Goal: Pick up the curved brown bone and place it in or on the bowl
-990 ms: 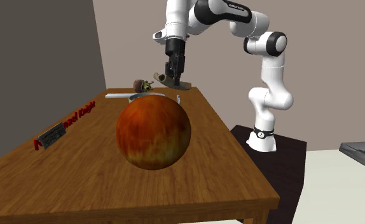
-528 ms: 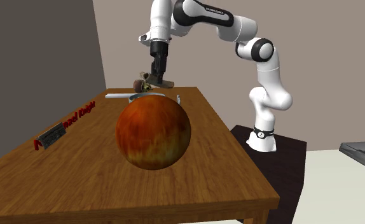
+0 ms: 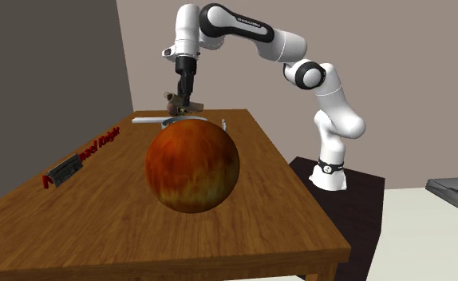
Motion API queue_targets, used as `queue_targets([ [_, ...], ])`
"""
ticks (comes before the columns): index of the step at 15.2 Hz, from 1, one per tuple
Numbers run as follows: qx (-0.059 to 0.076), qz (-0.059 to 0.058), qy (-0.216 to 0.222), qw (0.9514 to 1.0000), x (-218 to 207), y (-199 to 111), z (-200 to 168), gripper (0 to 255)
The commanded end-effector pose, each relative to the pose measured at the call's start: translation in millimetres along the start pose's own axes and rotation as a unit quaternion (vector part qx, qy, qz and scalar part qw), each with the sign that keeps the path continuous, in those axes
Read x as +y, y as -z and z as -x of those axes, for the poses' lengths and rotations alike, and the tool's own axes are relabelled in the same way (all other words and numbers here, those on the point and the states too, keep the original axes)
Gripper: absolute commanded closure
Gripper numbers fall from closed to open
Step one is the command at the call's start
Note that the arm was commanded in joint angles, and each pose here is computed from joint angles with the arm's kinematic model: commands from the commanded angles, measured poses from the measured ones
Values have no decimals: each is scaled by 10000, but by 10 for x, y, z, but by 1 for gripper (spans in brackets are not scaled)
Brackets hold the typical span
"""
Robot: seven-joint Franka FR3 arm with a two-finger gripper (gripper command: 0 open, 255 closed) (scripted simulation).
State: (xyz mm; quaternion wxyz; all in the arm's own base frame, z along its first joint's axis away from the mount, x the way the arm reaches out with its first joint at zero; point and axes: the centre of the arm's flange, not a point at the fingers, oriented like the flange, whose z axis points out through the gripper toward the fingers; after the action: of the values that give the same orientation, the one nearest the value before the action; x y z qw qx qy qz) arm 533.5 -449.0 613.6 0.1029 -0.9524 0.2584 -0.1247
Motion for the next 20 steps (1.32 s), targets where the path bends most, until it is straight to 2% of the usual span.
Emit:
queue_targets([
  [1,4,-1,6,10000,40,-84,17,255],
  [8,4,-1,6,10000,138,-441,87,255],
  [16,4,-1,6,10000,138,-441,87,255],
  [17,4,0,6,10000,133,-443,83,0],
  [20,4,-1,6,10000,137,-439,82,0],
])
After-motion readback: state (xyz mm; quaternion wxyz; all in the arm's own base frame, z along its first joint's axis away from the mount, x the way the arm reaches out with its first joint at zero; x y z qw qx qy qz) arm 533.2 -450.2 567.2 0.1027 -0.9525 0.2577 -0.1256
